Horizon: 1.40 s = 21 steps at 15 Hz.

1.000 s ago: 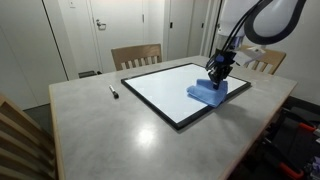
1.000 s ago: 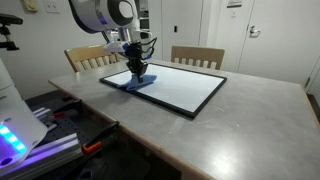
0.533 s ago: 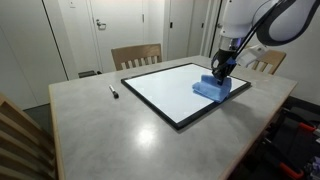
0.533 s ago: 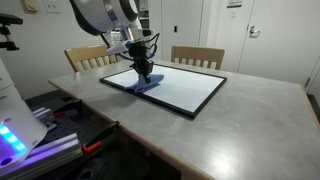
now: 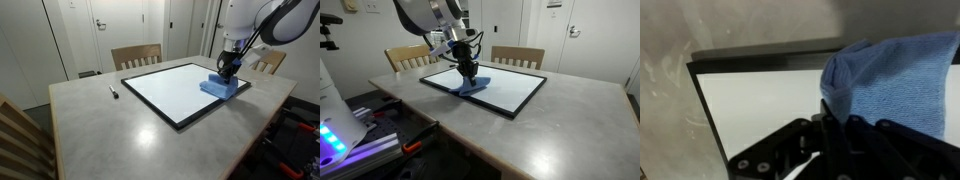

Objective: Use the cloth to wipe the white board

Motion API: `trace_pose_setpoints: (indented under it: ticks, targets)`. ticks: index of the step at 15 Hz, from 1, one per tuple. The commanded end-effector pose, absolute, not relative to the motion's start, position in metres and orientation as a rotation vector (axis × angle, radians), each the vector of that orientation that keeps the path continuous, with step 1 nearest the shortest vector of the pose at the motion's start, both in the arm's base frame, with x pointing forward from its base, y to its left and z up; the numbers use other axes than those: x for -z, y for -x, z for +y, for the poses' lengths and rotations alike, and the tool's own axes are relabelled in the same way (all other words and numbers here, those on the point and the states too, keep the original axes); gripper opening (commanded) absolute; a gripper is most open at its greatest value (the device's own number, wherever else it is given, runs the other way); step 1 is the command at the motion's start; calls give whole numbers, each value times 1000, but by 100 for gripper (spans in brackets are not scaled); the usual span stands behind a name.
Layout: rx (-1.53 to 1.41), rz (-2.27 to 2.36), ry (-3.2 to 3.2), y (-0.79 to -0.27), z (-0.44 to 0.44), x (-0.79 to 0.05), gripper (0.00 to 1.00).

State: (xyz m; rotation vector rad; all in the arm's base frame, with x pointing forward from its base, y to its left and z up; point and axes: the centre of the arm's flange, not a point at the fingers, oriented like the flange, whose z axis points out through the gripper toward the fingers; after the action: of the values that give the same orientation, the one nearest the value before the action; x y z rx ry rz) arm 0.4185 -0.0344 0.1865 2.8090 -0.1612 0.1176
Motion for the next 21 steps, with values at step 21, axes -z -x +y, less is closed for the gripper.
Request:
trace_pose_setpoints:
  ticks: [21]
  targets:
    - [-61,-128,-2680,-452,-180,-175,1]
